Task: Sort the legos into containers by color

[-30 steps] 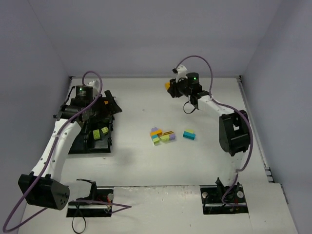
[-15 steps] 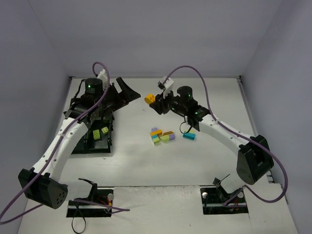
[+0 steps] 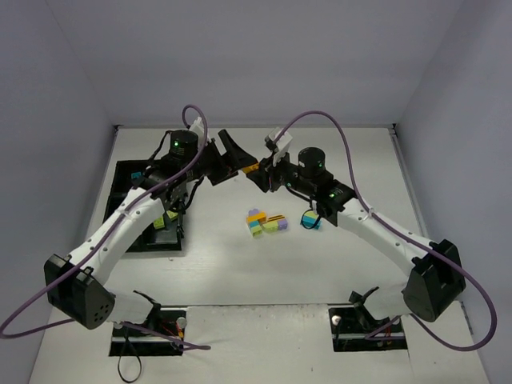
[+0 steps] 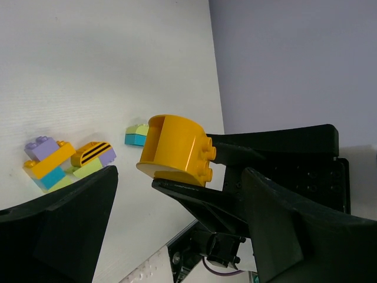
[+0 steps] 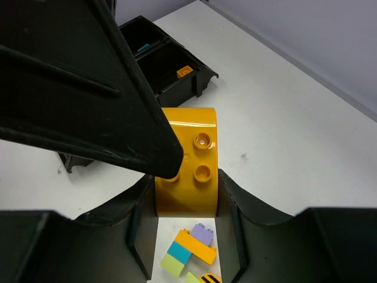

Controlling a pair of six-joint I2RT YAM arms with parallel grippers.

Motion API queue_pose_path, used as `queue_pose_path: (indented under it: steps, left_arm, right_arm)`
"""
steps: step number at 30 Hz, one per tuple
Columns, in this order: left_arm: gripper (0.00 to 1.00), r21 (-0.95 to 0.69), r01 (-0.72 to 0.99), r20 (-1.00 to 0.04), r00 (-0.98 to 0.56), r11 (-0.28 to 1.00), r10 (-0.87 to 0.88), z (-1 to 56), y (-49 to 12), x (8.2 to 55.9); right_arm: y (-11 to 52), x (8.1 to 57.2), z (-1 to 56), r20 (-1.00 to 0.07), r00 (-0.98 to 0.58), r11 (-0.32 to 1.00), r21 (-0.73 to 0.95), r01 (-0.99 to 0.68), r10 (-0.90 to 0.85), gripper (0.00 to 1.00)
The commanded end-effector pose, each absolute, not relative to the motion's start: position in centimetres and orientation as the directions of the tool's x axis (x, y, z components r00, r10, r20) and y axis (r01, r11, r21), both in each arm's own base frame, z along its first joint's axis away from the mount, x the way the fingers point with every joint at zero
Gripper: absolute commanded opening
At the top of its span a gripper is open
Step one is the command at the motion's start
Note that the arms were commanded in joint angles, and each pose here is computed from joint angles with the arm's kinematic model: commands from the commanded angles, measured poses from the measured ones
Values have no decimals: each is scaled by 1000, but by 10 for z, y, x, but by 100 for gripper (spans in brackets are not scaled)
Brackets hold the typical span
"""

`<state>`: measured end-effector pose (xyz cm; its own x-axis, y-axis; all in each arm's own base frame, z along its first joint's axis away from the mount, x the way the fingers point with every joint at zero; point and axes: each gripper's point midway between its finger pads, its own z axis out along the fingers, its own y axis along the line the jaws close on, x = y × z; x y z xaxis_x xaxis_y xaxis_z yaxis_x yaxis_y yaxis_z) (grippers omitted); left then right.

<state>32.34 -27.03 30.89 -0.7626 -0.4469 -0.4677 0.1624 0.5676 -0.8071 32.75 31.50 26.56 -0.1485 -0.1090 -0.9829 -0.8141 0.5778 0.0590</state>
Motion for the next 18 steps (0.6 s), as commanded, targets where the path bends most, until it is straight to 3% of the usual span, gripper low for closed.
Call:
queue_pose_path:
  steps: [1, 9, 10, 12, 13, 18]
  left_arm:
    - [78, -827, 238, -506, -710, 510, -490, 345, -279, 327]
    - [66, -831, 225, -498, -708, 509, -501, 337, -284, 327]
    - [57, -832, 226, -498, -707, 507, -503, 337, -284, 327]
    - [47, -832, 223, -498, -704, 508, -506, 336, -284, 327]
    - [37, -831, 223, -499, -705, 510, -505, 336, -284, 326]
    - [12, -832, 212, -491, -713, 514, -500, 329, -283, 322]
  right_arm:
    - [315, 320, 301, -996, -77, 577, 43, -816, -35, 0]
    - [321, 312, 302, -997, -75, 563, 45, -825, -31, 1]
    - [321, 311, 301, -997, -75, 563, 45, -825, -31, 1]
    - [321, 310, 299, -996, -85, 566, 53, -823, -29, 1]
    - [320, 309, 301, -995, -95, 570, 68, -819, -17, 1]
    - [317, 309, 300, -995, -101, 583, 74, -809, -13, 9]
